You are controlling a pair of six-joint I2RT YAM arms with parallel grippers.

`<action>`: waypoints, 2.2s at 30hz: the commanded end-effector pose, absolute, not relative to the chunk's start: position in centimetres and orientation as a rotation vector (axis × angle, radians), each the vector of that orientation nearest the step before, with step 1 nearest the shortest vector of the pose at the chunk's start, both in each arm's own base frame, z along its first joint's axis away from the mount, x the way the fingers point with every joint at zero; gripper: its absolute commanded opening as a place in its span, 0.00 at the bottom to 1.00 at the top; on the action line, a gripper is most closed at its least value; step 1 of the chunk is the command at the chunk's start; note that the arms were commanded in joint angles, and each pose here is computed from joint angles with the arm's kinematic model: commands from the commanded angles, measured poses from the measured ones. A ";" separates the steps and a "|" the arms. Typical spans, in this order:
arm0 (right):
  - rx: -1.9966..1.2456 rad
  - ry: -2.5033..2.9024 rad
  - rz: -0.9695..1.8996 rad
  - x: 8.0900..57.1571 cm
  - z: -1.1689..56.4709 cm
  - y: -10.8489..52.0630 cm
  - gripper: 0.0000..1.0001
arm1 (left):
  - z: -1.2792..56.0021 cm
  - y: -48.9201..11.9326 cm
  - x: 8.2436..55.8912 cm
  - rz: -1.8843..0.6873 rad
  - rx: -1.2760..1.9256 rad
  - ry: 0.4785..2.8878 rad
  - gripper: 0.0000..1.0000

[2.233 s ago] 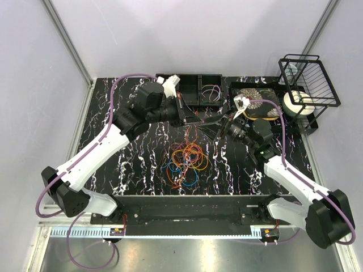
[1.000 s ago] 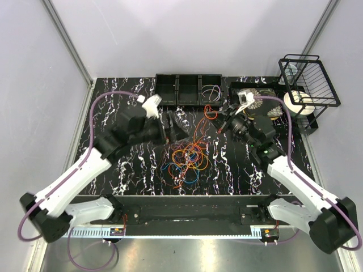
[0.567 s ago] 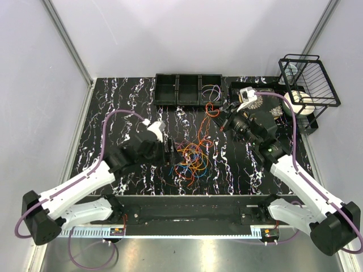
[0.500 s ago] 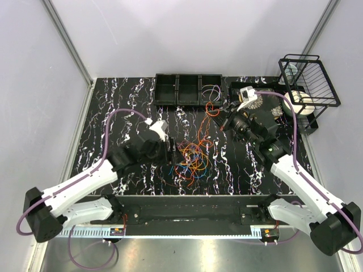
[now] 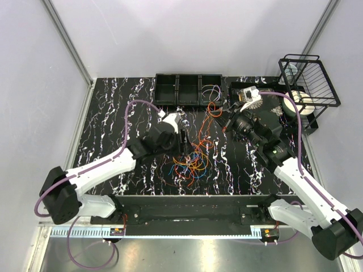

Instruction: Untangle the cables

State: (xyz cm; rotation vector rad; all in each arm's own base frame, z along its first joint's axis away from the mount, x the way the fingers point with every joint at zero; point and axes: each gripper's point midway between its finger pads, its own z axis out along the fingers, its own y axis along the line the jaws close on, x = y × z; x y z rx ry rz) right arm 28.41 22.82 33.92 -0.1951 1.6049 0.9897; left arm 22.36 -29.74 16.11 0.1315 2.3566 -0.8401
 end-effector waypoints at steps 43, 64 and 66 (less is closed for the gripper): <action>-0.200 1.329 0.933 27.0 46.3 20.8 0.00 | 13.0 -30.8 23.4 -0.811 0.150 2.358 0.40; -0.332 0.936 0.850 22.5 66.3 18.7 0.00 | 12.4 -30.3 22.5 -0.836 0.144 2.349 0.70; -0.304 0.965 0.833 23.3 65.2 18.5 0.00 | 12.6 -30.3 22.5 -0.834 0.165 2.340 0.74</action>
